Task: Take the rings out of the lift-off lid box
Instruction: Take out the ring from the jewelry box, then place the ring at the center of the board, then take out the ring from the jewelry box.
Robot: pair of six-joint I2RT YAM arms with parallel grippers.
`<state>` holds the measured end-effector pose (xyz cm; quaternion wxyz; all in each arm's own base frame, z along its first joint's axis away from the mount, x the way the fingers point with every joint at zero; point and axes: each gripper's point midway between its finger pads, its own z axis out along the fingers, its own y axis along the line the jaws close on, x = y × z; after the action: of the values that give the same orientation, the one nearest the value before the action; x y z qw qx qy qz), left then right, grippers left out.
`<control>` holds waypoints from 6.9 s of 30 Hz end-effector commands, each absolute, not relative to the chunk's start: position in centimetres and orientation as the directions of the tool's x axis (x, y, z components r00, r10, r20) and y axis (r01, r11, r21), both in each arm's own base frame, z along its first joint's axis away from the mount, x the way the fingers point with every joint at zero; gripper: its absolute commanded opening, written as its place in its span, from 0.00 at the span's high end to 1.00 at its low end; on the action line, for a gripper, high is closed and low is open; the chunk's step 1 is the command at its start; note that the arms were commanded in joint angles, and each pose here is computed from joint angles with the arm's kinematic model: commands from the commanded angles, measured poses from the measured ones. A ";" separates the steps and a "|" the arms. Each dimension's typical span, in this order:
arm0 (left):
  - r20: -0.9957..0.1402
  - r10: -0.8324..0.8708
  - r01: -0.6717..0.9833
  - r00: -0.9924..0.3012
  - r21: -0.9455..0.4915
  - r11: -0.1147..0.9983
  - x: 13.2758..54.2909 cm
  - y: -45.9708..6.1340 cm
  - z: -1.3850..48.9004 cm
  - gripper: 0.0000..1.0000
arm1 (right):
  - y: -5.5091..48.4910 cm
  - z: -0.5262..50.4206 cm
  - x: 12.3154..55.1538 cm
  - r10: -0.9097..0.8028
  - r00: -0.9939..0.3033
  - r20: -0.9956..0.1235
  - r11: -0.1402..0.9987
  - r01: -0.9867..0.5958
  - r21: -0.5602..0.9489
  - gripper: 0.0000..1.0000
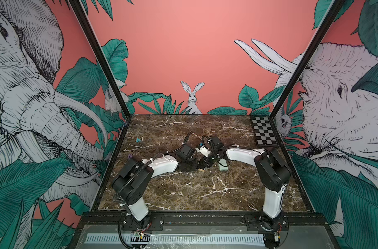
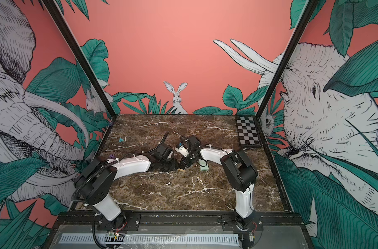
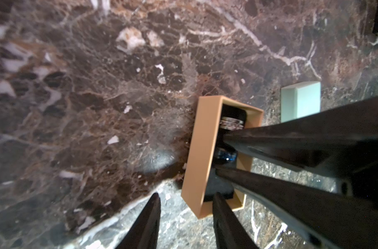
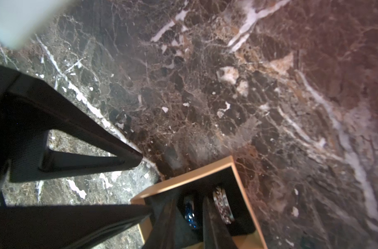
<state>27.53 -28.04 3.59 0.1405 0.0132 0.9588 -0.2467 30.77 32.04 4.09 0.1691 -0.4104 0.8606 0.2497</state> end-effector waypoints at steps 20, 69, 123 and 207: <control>-0.252 -0.031 0.083 -0.967 -0.429 0.900 28.1 -28.0 1.9 0.67 | 31.9 2.7 29.8 -0.664 -0.591 -0.457 0.528 -0.804 0.272 0.92; -0.234 0.000 0.065 -0.972 -0.272 0.960 27.3 -24.9 1.7 0.88 | 33.8 8.1 30.1 -0.378 -0.654 -0.655 0.431 -0.751 0.501 1.00; -0.284 0.209 0.236 -0.936 -0.065 0.969 28.1 -23.1 5.0 0.82 | 27.8 4.4 30.6 -0.314 -0.797 -0.515 0.605 -0.587 0.538 1.00; -0.310 0.084 0.152 -0.947 -0.202 0.968 28.3 -22.9 2.9 0.77 | 37.3 5.6 31.5 -0.537 -0.556 -0.634 0.389 -0.831 0.399 0.69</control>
<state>28.35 -23.70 3.02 0.1565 0.0725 0.9780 -0.1173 31.55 36.74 5.77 0.2056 -0.4078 0.8146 0.3576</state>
